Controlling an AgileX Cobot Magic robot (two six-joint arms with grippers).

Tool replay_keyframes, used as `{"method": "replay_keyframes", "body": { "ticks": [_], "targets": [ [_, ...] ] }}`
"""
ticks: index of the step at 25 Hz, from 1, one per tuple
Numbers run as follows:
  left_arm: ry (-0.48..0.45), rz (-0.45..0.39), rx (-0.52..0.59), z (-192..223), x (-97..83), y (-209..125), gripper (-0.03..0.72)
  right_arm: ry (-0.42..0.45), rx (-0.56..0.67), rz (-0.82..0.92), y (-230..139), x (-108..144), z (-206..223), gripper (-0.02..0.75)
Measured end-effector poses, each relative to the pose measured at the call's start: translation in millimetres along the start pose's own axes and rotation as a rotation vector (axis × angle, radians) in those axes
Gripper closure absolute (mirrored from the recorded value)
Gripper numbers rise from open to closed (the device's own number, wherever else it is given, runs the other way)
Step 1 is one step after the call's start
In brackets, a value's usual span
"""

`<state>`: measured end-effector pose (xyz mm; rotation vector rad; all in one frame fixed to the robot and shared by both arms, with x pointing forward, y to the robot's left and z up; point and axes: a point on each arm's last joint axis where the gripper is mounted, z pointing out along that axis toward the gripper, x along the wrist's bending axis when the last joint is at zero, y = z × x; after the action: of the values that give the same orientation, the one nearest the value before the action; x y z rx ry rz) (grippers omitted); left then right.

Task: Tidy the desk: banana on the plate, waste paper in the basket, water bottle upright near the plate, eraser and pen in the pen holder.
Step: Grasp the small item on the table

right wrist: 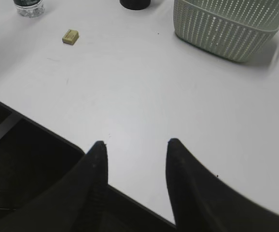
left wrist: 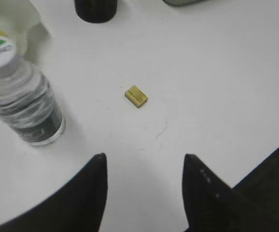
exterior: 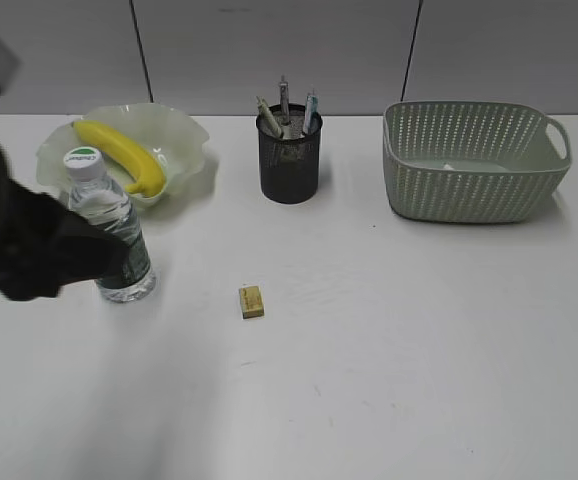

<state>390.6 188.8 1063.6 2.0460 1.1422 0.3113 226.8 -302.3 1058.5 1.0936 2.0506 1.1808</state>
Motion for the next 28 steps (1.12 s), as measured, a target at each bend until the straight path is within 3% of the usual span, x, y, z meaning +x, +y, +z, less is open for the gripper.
{"method": "replay_keyframes", "body": {
  "ticks": [7, 10, 16, 21, 28],
  "targets": [
    [-0.036, 0.303, 0.194, 95, -24.8, 45, 0.306, -0.004, -0.039, 0.005, 1, 0, 7, 0.408],
    [-0.015, 0.407, 0.259, 132, -29.6, 62, 0.249, -0.005, -0.046, 0.006, 2, 0, 7, 0.408],
    [0.049, 0.532, 0.395, 191, -24.8, 82, 0.116, -0.005, -0.047, 0.007, 2, 0, 7, 0.408],
    [0.065, 0.592, 0.531, 226, -20.4, 81, 0.103, -0.005, -0.048, 0.008, 2, 0, 7, 0.408],
    [-0.01, 0.663, 0.664, 262, -19.5, 63, 0.1, -0.006, -0.048, 0.008, 2, -1, 7, 0.408]
  ]
}}
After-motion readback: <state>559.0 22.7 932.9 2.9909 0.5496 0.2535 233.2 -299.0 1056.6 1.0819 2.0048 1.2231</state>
